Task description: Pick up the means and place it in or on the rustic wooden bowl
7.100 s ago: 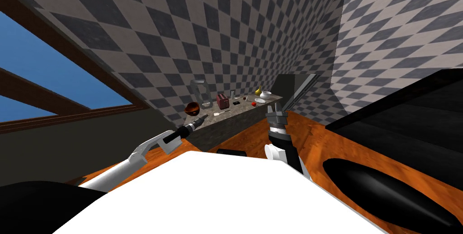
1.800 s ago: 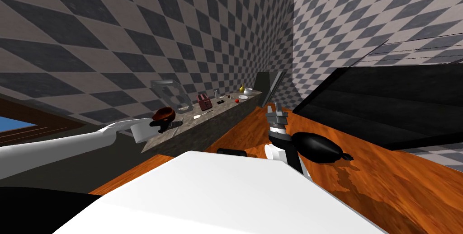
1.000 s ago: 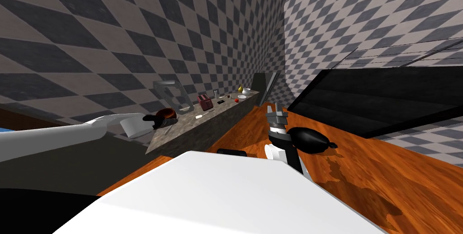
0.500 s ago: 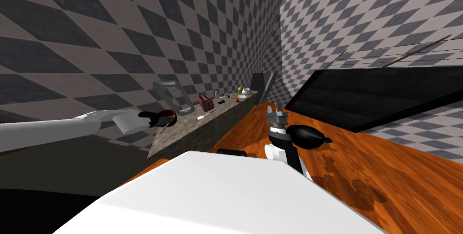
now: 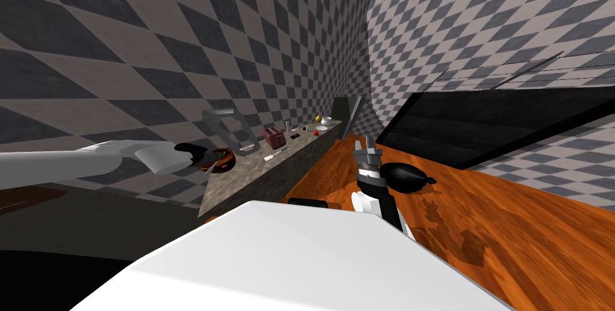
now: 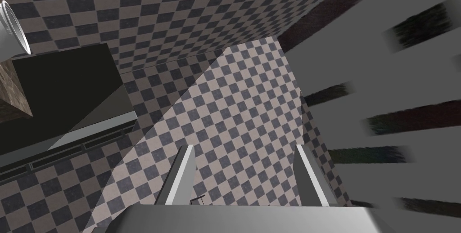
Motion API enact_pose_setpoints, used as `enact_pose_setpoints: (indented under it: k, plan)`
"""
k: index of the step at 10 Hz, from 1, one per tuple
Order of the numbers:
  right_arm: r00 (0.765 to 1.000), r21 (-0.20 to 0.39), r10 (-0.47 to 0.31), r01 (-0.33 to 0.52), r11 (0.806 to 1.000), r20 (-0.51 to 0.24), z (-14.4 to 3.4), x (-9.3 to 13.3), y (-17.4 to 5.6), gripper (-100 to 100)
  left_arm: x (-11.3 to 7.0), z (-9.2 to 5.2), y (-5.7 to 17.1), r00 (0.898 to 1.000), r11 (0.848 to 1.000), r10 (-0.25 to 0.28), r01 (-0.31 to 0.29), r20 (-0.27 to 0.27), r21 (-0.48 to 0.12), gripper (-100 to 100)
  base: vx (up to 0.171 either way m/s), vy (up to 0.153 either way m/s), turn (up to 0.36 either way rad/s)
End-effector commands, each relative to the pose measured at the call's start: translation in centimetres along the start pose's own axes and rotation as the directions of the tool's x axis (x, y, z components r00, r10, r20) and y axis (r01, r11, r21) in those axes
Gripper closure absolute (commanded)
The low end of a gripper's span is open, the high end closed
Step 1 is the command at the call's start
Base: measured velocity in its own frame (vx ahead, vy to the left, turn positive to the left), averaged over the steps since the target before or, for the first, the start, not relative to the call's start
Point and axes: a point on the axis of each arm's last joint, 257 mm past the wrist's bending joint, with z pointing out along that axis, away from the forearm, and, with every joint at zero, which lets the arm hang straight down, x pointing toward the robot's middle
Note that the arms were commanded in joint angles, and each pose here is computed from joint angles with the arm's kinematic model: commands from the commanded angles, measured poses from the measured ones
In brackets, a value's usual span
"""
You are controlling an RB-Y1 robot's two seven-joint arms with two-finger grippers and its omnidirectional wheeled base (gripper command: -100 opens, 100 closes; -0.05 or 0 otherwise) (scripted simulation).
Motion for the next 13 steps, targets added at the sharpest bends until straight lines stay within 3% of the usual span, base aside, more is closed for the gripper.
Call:
enact_pose_setpoints:
  k: [1,7,8,9,13]
  plan:
    - [1.0,0.0,0.0,0.0,1.0,0.0,0.0,0.0,0.0,0,-1.3,-0.4,0.7,0.999,0.999,-0.031,0.031,0.011,-0.022,100,0.015,0.183,-0.122]
    - [1.0,0.0,0.0,0.0,1.0,0.0,0.0,0.0,0.0,0,-4.8,-2.2,3.2,0.992,0.989,-0.117,0.12,0.047,-0.082,100,0.015,0.159,-0.083]
    - [1.0,0.0,0.0,0.0,1.0,0.0,0.0,0.0,0.0,0,-4.4,-2.0,2.9,0.993,0.991,-0.106,0.109,0.042,-0.077,100,0.014,0.077,-0.031]
    - [1.0,0.0,0.0,0.0,1.0,0.0,0.0,0.0,0.0,0,-4.7,-2.1,2.9,0.993,0.991,-0.107,0.111,0.046,-0.077,-100,0.003,0.015,0.001]
    - [1.0,0.0,0.0,0.0,1.0,0.0,0.0,0.0,0.0,0,-4.7,-2.1,2.9,0.993,0.991,-0.107,0.111,0.046,-0.077,-100,0.0,0.002,0.0]
